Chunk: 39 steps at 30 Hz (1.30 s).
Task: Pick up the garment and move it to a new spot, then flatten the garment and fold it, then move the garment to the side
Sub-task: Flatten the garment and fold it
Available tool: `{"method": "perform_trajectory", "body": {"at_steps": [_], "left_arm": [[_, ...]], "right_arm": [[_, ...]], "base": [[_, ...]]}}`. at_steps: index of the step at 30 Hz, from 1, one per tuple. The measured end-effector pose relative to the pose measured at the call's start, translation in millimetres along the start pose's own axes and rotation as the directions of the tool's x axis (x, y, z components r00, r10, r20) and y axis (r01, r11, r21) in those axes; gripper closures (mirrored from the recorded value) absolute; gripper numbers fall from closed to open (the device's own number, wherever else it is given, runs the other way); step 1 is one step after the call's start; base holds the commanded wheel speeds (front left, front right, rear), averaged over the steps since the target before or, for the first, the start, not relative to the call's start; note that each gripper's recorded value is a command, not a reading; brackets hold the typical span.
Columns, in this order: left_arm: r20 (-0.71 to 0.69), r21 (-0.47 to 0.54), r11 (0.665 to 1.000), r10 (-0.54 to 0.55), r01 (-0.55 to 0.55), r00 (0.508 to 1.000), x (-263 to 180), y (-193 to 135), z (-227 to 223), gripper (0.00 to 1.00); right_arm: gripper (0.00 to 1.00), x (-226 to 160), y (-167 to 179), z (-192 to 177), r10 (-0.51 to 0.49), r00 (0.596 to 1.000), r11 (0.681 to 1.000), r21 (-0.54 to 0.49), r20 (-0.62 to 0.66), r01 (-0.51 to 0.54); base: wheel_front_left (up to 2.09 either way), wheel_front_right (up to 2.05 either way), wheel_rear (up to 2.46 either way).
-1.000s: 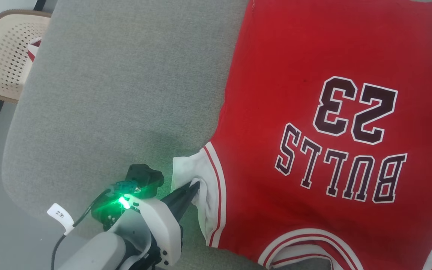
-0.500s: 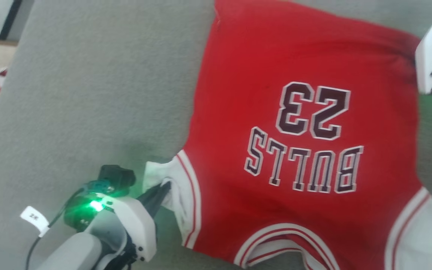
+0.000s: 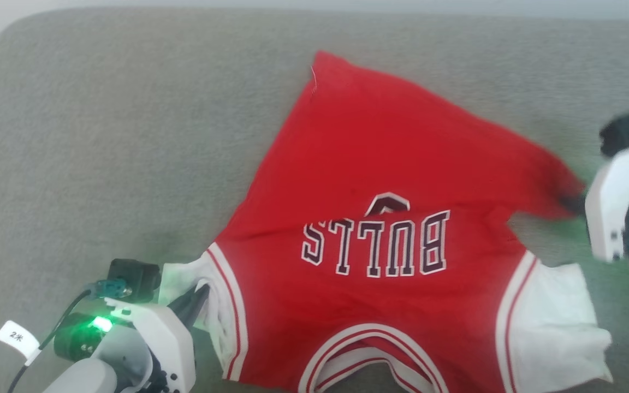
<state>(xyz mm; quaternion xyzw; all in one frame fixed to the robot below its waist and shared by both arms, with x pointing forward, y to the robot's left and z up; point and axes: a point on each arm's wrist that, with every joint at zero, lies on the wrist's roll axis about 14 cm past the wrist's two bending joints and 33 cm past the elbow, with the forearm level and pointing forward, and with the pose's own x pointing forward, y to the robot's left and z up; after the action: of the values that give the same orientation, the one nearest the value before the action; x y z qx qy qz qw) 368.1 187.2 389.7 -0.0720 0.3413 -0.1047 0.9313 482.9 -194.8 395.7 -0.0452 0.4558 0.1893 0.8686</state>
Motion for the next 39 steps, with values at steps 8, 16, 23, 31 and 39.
{"method": "perform_trajectory", "body": {"at_steps": [8,16,23,31,39], "left_arm": [[0.009,0.027,0.999,-0.037,0.037,0.999,2.8,-12.9,7.8,1.0],[0.004,0.038,0.998,-0.058,0.058,0.998,8.7,-18.7,9.9,1.0],[-0.002,0.038,0.997,-0.065,0.065,0.998,11.4,-20.5,9.4,1.0],[0.006,0.03,0.997,-0.068,0.068,0.998,9.2,-21.4,12.1,1.0],[0.006,0.02,0.998,-0.061,0.06,0.998,2.7,-21.0,9.4,1.0]], "right_arm": [[1.0,-29.1,-0.4,-75.8,0.001,1.0,0.989,0.151,-0.03,0.004],[0.66,-29.5,14.0,-107.6,-0.023,0.999,0.977,0.21,-0.029,0.029],[0.0,-32.3,24.5,-108.2,-0.033,0.999,0.979,0.203,-0.026,0.038],[0.0,-55.4,32.0,-88.4,-0.044,0.999,0.99,0.131,0.015,0.042],[0.0,-77.5,48.8,-16.7,-0.03,0.98,1.0,0.008,0.198,0.029]], "base": [[0.0,0.0,0.0],[0.0,0.0,0.0],[0.0,0.0,0.0],[0.0,0.0,0.0],[0.0,0.0,0.0]]}}
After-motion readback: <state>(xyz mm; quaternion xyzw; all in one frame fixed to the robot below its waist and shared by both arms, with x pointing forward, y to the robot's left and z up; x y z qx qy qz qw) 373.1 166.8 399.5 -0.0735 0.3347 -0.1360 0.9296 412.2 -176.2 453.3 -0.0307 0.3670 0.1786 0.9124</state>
